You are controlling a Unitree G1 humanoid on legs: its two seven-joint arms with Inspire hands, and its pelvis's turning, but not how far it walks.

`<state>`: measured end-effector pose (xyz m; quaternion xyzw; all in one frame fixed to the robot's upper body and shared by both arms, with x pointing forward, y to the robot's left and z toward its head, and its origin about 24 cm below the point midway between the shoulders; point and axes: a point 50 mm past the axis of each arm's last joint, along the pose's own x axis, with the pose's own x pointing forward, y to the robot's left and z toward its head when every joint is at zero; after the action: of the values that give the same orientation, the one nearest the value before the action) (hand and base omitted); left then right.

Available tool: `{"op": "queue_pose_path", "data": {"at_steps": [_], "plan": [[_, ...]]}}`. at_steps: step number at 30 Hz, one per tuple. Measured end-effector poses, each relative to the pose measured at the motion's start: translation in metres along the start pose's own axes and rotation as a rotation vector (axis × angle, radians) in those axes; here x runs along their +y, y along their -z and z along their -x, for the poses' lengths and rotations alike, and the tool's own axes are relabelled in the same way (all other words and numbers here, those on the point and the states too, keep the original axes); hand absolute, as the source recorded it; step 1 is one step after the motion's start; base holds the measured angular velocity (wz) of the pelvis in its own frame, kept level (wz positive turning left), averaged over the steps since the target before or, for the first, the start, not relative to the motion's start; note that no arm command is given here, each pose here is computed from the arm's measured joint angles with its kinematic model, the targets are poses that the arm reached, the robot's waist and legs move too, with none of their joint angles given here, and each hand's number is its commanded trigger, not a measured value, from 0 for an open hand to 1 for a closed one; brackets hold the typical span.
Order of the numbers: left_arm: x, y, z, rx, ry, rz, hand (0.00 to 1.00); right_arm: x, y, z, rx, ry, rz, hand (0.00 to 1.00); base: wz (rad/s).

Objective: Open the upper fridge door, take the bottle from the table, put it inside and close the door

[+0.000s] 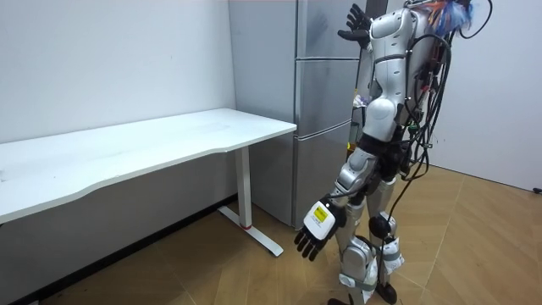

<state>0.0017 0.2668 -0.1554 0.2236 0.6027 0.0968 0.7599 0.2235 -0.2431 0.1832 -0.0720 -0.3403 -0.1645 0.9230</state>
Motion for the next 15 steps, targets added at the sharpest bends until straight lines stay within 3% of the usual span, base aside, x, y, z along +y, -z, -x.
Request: {"op": "queue_pose_path", "data": {"at_steps": [15], "plan": [[0.005, -0.012, -0.002, -0.021, -0.021, -0.004, 0.00, -0.005, 0.028, -0.005, 0.129, 0.061, 0.055, 0.00, 0.04]]}}
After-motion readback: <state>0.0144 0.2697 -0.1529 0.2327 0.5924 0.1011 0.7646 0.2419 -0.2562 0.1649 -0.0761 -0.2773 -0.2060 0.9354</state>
